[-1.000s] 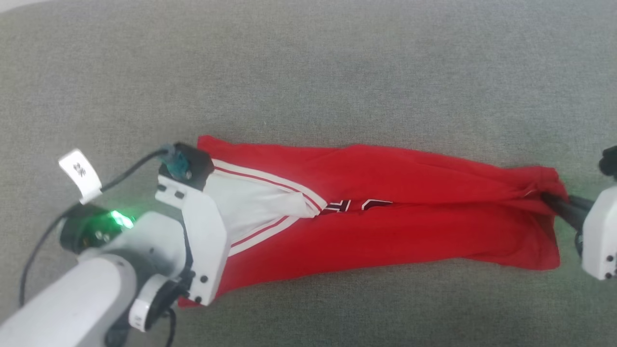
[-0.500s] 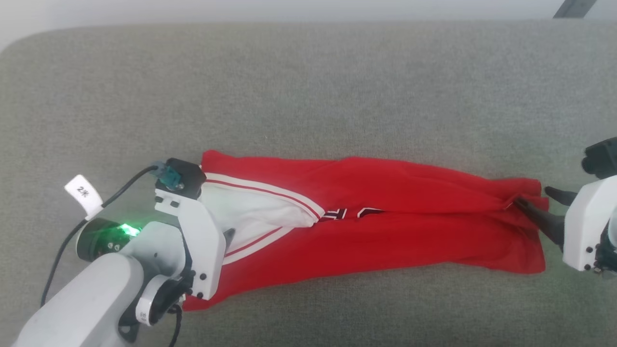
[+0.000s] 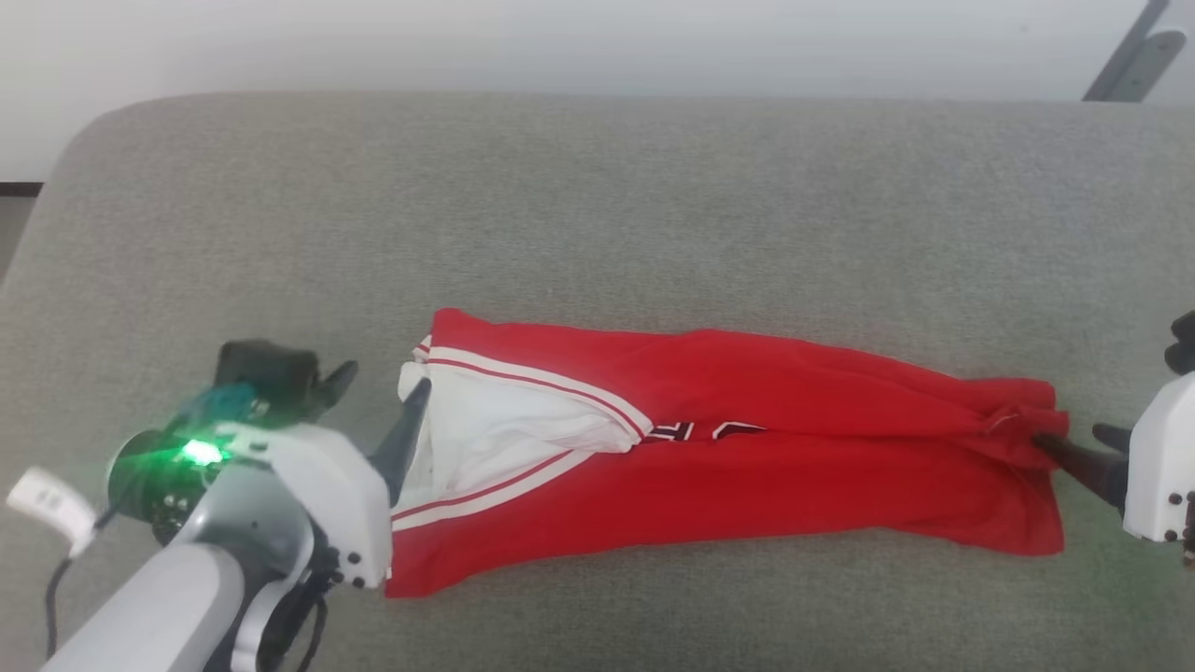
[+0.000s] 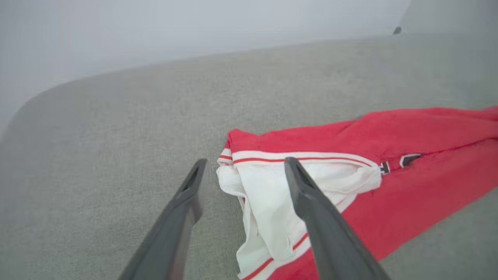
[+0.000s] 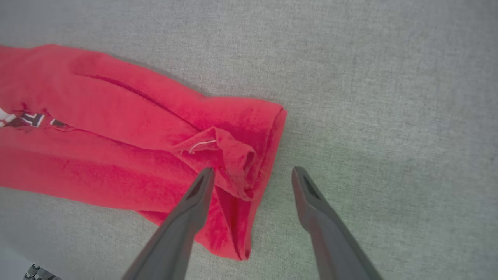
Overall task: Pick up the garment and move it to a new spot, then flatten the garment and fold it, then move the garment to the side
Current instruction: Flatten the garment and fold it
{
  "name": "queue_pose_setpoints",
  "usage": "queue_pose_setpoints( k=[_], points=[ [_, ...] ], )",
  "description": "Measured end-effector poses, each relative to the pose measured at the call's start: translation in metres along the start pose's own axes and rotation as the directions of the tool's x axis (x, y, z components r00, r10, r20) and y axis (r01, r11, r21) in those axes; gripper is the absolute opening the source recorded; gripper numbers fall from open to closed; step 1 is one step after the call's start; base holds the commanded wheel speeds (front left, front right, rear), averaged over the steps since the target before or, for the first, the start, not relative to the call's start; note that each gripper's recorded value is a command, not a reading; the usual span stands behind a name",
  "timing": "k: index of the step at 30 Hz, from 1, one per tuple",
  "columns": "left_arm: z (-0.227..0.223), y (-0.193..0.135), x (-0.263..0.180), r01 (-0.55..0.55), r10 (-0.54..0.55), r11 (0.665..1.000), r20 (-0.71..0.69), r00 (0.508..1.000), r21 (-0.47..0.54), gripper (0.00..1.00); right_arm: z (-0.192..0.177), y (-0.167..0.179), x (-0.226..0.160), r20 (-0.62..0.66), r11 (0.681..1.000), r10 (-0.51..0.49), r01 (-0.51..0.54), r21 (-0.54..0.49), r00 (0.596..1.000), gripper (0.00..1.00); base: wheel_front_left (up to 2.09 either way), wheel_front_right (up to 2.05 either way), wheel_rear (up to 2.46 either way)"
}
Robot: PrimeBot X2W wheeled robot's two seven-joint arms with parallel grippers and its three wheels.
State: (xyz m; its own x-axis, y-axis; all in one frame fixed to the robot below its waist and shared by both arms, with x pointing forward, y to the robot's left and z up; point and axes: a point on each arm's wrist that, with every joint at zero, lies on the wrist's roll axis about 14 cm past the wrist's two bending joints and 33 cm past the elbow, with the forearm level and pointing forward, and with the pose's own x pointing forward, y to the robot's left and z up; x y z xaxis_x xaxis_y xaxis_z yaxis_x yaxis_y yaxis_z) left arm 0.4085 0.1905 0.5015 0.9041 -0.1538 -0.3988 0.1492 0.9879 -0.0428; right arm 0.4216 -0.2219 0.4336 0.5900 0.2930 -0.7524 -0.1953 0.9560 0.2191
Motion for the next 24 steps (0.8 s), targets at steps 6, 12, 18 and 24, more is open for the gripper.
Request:
queue_pose_setpoints(
  k=[6, 12, 18, 24],
  points=[
    [0.012, 0.026, -0.011, -0.1, 0.104, 0.995, 0.18, 0.978, -0.029, 1.0, -0.01, 0.007, 0.011, -0.044, 1.0, 0.018, -0.017, 0.018, 0.999, 1.0, 0.0, 0.0, 0.0],
    [0.004, 0.05, -0.025, -0.198, 0.218, 0.975, 0.295, 0.93, -0.097, 1.0, -0.025, 0.016, 0.027, -0.111, 0.999, 0.04, -0.036, 0.031, 0.993, 1.0, 0.0, 0.0, 0.0],
    [-0.013, 0.061, -0.035, -0.248, 0.287, 0.956, 0.341, 0.895, -0.155, 1.0, -0.029, 0.026, 0.044, -0.151, 0.998, 0.064, -0.061, 0.025, 0.986, 0.29, 0.0, 0.0, 0.0],
    [-0.028, 0.077, -0.041, -0.284, 0.339, 0.936, 0.33, 0.881, -0.206, 1.0, -0.03, 0.035, 0.055, -0.152, 0.996, 0.09, -0.088, 0.023, 0.984, 0.0, 0.0, 0.0, 0.0]
  ],
)
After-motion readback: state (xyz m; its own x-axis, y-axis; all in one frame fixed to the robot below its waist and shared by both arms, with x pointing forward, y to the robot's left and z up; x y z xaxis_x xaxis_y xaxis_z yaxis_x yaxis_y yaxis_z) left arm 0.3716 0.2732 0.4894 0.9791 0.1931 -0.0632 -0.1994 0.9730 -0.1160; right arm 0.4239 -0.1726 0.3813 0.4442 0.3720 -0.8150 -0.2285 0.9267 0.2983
